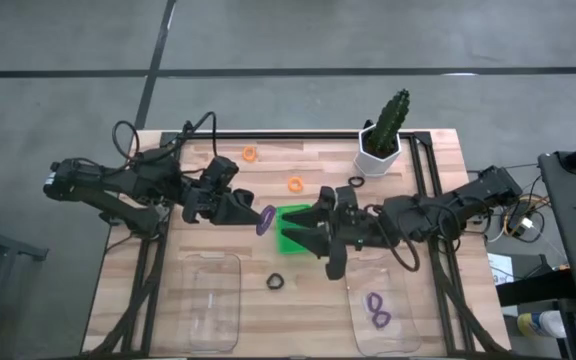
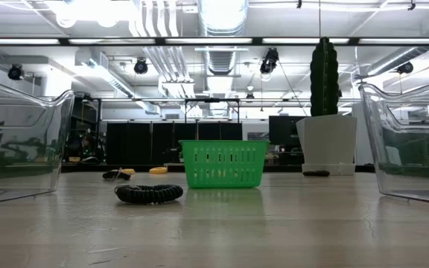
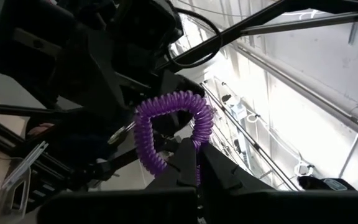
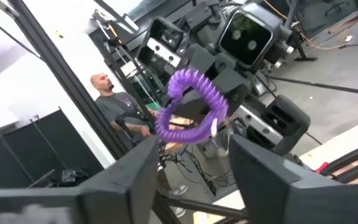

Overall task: Sort spring keychains
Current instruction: Put the purple spring keychain into the right transparent bin

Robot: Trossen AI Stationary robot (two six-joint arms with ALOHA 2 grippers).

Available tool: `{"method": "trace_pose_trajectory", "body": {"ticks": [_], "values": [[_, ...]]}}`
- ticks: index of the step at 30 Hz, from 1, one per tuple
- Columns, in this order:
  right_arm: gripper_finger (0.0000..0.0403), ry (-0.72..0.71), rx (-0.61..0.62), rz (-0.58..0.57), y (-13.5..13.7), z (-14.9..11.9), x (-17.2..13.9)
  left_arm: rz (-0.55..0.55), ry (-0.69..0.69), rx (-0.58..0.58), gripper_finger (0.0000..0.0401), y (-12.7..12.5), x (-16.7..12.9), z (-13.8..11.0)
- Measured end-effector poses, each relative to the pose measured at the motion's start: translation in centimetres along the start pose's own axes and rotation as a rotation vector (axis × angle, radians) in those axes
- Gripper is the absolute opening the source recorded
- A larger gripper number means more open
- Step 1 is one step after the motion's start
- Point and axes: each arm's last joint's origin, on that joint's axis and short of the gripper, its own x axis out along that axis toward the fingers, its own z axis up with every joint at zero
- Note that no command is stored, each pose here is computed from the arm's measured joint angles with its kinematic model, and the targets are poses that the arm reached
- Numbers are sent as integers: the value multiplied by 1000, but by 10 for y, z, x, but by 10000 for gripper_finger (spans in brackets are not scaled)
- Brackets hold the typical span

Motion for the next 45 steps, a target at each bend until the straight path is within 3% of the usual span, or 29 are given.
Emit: {"method": "trace_pose_trajectory", "body": {"ticks": [4, 9, 17, 26, 35, 43, 45], "values": [[234, -14, 3, -22, -7, 4, 3, 6, 9, -9, 0, 3, 4, -2], [255, -22, 2, -48, -16, 8, 7, 25, 23, -39, 0, 10, 10, -5], [258, 12, -3, -22, -20, 1, 15, -16, 5, -31, 0, 6, 10, -3], [249, -44, -45, 26, -16, 6, 15, -25, 6, -38, 0, 5, 10, -3], [182, -38, -27, 19, -24, 10, 19, -26, 5, -45, 0, 5, 10, -3], [28, -7, -30, 73, -27, 12, 20, -30, 11, -45, 0, 5, 10, -3], [15, -5, -37, 74, -27, 12, 20, -34, 21, -45, 0, 5, 10, -3]]}}
